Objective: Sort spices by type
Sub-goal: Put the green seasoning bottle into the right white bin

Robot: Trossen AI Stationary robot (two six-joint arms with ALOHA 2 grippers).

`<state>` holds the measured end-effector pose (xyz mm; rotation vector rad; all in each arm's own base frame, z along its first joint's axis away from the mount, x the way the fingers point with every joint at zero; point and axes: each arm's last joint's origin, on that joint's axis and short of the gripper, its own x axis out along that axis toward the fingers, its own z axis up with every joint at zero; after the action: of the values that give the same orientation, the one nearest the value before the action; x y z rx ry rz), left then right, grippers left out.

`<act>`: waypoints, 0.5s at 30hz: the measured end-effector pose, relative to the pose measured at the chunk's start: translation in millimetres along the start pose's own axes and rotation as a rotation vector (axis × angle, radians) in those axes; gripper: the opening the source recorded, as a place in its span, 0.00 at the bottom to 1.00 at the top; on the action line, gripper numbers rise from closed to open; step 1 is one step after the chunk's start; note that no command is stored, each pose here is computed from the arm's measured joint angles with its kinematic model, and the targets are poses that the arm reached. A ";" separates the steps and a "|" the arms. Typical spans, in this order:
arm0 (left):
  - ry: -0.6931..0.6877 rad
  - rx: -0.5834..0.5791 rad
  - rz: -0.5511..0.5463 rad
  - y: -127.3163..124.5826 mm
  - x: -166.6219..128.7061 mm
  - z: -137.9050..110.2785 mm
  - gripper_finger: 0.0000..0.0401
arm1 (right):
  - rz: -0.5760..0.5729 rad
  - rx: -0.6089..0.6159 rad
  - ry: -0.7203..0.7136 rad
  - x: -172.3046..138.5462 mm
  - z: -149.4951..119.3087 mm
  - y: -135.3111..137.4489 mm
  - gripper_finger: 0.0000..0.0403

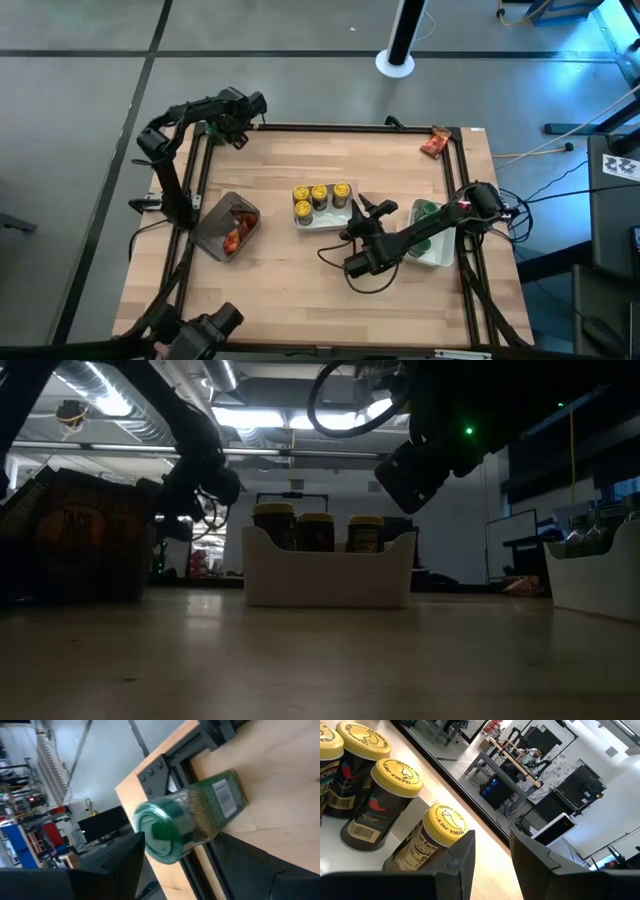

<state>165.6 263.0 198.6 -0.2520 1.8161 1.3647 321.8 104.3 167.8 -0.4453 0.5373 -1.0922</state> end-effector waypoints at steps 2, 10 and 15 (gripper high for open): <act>0.008 0.003 -0.016 -0.9 1.5 0.5 0.59 | 0.000 0.000 0.000 0.0 0.0 0.0 0.30; 0.011 0.060 -0.067 -2.0 1.0 0.7 0.59 | 0.000 0.001 0.000 0.0 0.0 0.1 0.30; -0.005 0.113 -0.093 -8.4 -6.0 -0.7 0.59 | -0.002 0.001 -0.005 0.0 0.2 0.0 0.30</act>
<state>174.0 257.4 197.0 -0.2696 1.8468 1.1933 321.9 104.4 167.9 -0.4474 0.5322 -1.0933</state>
